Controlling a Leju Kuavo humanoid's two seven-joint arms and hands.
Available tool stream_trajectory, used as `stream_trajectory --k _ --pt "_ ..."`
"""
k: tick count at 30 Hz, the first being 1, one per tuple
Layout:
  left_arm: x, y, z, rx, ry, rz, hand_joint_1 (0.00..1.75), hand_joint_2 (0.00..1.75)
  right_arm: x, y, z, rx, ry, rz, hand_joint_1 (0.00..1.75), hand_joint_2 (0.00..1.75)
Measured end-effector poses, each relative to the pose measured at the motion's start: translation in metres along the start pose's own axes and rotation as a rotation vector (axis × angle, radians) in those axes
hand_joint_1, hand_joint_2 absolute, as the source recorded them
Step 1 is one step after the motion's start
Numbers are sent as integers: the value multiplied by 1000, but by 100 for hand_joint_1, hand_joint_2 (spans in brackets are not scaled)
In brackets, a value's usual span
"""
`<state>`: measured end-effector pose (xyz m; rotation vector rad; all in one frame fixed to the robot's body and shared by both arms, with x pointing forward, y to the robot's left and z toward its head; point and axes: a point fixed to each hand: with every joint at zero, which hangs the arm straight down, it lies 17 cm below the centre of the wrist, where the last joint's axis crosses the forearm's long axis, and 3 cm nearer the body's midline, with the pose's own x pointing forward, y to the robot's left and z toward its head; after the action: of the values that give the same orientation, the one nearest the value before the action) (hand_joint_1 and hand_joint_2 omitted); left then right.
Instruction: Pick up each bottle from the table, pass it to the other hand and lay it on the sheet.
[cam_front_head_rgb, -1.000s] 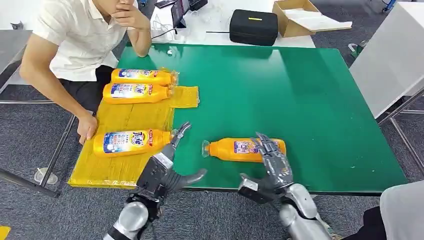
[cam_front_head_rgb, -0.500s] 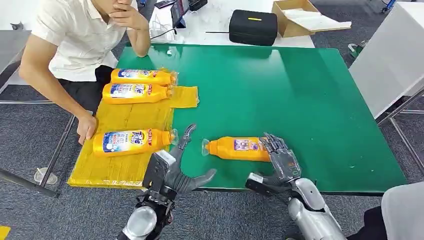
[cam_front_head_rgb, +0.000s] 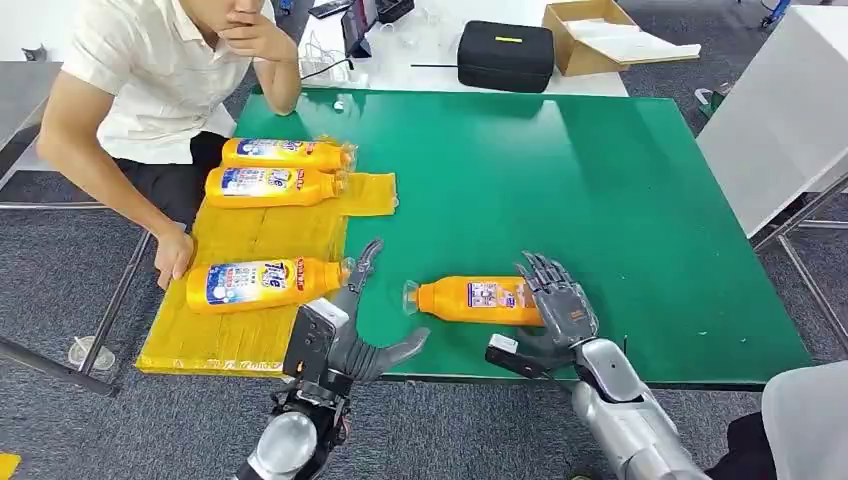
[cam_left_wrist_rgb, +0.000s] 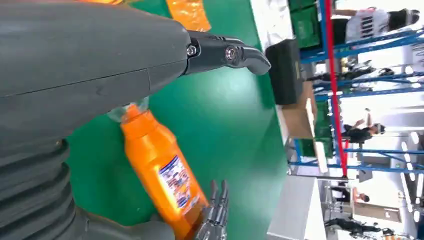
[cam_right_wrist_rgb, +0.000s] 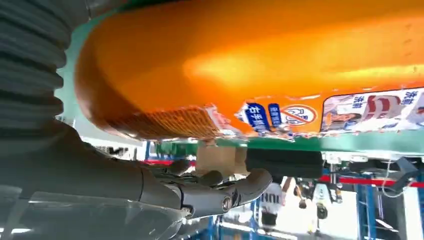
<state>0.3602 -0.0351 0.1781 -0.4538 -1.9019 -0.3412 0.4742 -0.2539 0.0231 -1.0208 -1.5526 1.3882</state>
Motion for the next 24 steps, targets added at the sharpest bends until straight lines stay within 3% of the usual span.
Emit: stream_trajectory --k 5,9,10,11,17,24 --pt "2 2 -2 4 -10 -7 0 175 -3 -5 -11 7 -18 49 0 175" --pt "5 3 -5 4 -19 -11 0 175 -5 1 -15 54 -11 0 0 175" --pt "6 3 -5 4 -21 -11 0 175 -7 7 -14 84 -2 -22 110 175" --pt "6 3 -6 4 -22 -12 0 175 -10 12 -15 115 10 -47 173 175" --pt "6 3 -7 5 -23 -7 0 175 -37 45 -7 338 98 -170 175 175" --pt "7 2 -8 7 -27 -1 0 175 -55 53 -3 407 162 -219 175 175"
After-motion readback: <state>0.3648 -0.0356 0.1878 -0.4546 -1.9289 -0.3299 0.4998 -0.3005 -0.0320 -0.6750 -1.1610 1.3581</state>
